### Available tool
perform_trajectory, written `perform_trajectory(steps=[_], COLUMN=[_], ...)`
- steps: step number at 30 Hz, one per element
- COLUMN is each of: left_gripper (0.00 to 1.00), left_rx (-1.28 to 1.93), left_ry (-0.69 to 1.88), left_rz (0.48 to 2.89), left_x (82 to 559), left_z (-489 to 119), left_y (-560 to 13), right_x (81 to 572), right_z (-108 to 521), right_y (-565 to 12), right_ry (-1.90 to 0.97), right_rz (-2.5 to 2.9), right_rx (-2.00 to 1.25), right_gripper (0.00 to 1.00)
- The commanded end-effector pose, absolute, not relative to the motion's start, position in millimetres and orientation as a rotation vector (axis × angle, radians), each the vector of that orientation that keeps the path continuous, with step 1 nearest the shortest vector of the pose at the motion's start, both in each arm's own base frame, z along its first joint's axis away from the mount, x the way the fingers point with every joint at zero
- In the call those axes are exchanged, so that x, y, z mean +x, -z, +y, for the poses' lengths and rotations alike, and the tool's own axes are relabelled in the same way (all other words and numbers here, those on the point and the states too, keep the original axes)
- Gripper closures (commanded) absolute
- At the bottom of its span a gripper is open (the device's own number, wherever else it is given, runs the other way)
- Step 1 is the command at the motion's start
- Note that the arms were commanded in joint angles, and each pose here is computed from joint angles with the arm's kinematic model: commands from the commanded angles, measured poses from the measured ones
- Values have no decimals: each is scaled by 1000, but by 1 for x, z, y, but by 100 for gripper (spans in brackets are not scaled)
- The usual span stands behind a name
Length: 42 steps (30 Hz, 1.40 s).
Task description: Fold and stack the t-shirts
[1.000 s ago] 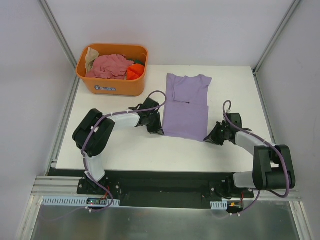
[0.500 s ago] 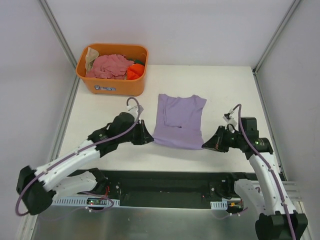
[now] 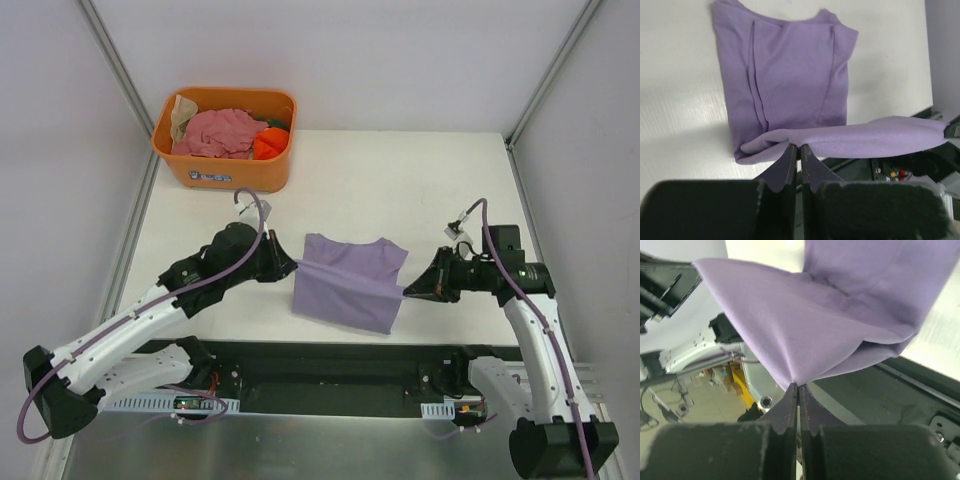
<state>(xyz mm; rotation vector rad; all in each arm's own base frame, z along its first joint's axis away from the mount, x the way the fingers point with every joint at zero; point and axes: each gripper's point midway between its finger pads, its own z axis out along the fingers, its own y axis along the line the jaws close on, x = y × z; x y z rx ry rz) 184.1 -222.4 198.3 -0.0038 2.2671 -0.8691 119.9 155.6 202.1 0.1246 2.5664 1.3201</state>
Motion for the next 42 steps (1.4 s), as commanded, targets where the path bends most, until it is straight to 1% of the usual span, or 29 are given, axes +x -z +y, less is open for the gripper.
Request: perform_trajectory(steps=[1,7,10,17,22,25,30,31,32,33,34,35,36,37,38,39,40,42], left_gripper=[100,100,100,100,100,100,100,100,100,100,100,95,88,78,51,18,1,1], left_rx=[-79,-111,-117,-97,-121,-155,-191,-188,-189,-199,-201,-198,-189,-184,-185,-188,-194,-217], left_ry=[659,541,523,515,475,453,385,393,387,381,378,383,387,395,395,395,388,390], left_rz=[2154,2236,2265,2354,2423,2436,2448,2457,2466,2470,2478,2477,2470,2463,2456,2454,2454,2452], left_x=[232,277,299,349,377,389,408,412,416,419,420,421,421,419,417,414,409,398], left_z=[-213,-222,-228,-250,-256,-253,-246,-248,-248,-247,-246,-247,-247,-246,-245,-242,-239,-232], left_y=[-227,-206,-195,-163,-131,-122,-105,-102,-97,-96,-95,-97,-101,-106,-109,-112,-114,-120], right_x=[160,208,221,275,311,336,362,367,371,376,379,379,379,377,374,369,363,349], right_z=[142,125,119,93,93,94,91,87,86,85,87,91,94,95,95,94,95,94], right_y=[-186,-171,-162,-143,-118,-103,-89,-86,-84,-83,-83,-85,-90,-95,-96,-99,-104,-114], right_ry=[-1188,-1041,-980,-802,-811,-827,-811,-777,-764,-763,-776,-809,-836,-837,-817,-795,-781,-760], right_rz=[2560,2528,2541,2494,2516,2520,2505,2500,2502,2498,2497,2508,2512,2513,2516,2517,2515,2493], right_rx=[231,341,360,383,377,387,434,445,449,435,424,404,382,374,369,357,339,324], right_gripper=[99,99,99,99,100,99,98,90,77,68,50,37,29,22,16,3,4,4])
